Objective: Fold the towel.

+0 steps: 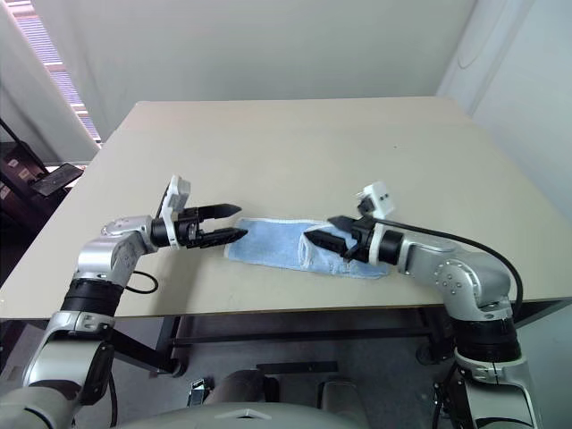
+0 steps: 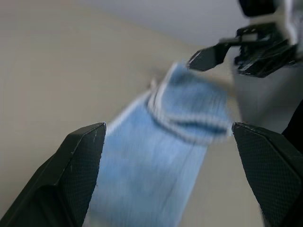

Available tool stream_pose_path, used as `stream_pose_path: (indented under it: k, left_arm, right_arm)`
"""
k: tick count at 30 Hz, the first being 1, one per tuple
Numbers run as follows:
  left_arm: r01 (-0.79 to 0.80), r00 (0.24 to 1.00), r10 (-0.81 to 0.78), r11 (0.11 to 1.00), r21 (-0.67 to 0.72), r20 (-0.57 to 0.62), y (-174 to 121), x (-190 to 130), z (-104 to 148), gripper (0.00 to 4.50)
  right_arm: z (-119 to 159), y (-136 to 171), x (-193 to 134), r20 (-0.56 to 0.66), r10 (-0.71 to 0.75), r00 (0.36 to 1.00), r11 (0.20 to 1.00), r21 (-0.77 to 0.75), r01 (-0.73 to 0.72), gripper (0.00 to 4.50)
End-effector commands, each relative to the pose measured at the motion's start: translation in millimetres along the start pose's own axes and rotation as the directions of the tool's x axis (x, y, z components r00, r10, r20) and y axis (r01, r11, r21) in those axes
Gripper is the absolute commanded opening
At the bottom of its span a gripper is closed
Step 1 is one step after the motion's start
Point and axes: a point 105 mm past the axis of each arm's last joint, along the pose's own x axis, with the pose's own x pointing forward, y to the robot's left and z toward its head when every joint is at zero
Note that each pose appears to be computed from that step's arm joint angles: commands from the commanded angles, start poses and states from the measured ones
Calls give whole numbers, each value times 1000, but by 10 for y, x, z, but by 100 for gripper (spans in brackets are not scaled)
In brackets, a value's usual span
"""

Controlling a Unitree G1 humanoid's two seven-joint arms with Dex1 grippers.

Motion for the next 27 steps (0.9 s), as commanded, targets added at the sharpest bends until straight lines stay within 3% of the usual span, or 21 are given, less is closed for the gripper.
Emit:
stream_pose_path:
  k: [1, 3, 8, 14, 16, 24, 27]
  left_arm:
    - [119, 990, -123, 992, 46, 73, -187, 274, 256, 450]
    - [199, 973, -199, 980, 10, 121, -305, 479, 309, 450]
    - [347, 937, -346, 938, -22, 52, -566, 876, 72, 279]
    - [359, 932, -360, 933, -17, -54, -604, 1147, -286, 60]
    - [329, 941, -330, 944, -25, -70, -566, 1234, -414, 2]
    - [211, 971, -216, 976, -58, -103, -405, 1406, -753, 2]
    - [162, 980, -171, 983, -89, -99, -335, 1417, -818, 2]
  right_arm:
    - [238, -98, -187, 108, -43, 993, 995, -89, 52, 447]
    - [219, -191, -283, 130, -82, 988, 985, -143, 100, 410]
    - [30, -412, -404, 139, -128, 982, 978, -149, 149, 240]
    - [-184, -553, -332, 122, -178, 976, 969, -151, 196, 16]
    - [-316, -654, -296, 105, -222, 969, 963, -132, 235, 0]
    - [-858, -820, -106, -32, -311, 950, 944, -131, 304, 0]
    - [-917, -923, -81, -43, -361, 932, 924, -150, 351, 0]
